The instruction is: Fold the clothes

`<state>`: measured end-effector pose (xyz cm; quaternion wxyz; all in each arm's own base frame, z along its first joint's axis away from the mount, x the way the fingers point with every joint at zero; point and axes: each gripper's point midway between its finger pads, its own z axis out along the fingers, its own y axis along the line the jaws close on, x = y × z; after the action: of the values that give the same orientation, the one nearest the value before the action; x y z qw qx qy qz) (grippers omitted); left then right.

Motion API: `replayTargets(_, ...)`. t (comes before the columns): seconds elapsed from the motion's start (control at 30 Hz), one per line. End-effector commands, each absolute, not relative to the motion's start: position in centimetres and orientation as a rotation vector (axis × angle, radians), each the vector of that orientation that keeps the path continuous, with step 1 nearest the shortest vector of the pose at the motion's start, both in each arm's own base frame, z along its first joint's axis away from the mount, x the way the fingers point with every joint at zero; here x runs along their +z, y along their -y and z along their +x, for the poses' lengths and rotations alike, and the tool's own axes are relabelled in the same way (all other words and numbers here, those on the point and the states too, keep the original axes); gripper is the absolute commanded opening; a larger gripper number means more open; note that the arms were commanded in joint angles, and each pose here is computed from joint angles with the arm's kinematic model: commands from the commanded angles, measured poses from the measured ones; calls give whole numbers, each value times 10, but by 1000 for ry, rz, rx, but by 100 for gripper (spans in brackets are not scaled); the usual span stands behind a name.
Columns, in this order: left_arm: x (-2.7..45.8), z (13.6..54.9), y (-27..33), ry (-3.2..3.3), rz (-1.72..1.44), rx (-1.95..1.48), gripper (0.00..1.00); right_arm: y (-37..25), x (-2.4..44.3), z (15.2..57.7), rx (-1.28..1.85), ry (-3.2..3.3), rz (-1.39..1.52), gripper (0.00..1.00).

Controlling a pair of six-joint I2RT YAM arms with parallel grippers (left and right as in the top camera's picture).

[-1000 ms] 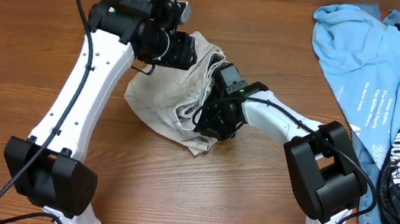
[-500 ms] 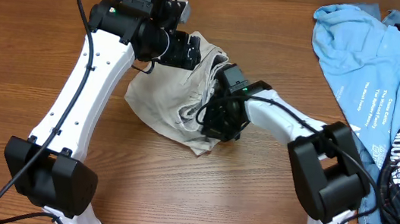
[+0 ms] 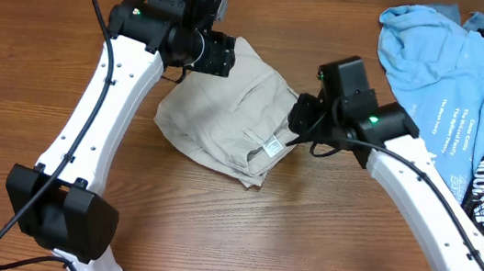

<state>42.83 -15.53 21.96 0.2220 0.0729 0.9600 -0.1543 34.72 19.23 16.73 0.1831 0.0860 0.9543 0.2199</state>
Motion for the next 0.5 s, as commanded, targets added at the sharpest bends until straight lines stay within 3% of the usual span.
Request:
replayTargets(0.0,213,437,159,-2657,226,-407,71,-193,167,357,583,-2659,136,18)
replayTargets(0.27,168,444,161,-2760,210,-393,69,-214,154,379,687,-2622,27,21)
replayTargets(0.47,118,441,161,-2895,201,-373,66,-227,114,400,861,-2660,21,22)
